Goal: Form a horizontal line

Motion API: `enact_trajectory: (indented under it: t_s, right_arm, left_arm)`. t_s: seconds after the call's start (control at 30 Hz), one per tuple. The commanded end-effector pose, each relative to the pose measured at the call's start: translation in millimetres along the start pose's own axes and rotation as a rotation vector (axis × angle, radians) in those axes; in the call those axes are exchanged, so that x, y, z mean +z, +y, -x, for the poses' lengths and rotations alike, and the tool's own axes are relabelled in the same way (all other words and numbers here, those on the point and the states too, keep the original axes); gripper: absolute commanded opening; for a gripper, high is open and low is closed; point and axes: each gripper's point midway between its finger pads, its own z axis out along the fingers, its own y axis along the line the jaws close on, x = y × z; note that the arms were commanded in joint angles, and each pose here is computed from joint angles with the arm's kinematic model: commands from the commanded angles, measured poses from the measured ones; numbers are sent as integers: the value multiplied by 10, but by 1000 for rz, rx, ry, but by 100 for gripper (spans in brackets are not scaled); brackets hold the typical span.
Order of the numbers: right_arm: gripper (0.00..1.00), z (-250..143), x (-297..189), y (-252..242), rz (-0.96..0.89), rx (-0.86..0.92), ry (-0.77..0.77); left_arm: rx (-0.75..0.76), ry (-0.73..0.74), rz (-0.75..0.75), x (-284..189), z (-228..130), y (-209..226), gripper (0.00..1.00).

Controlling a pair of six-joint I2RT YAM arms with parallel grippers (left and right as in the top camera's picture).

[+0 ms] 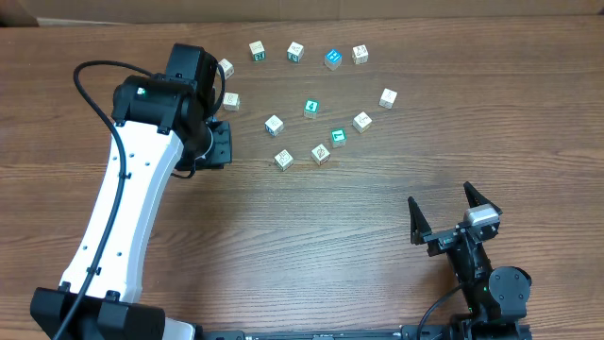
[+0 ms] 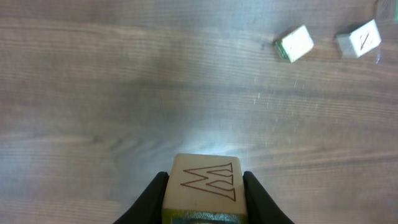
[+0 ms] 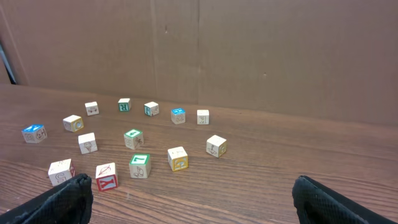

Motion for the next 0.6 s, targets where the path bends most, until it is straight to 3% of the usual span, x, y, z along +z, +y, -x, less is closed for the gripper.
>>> enact_trajectory:
  t_s: [0.0, 0.57]
  right_arm:
    - [100, -9, -2, -21, -12, 1, -7]
    - [100, -9, -2, -21, -12, 1, -7]
  left_arm:
    - [-16, 34, -42, -41, -95, -85, 16]
    - [12, 131, -13, 23, -399, -231, 18]
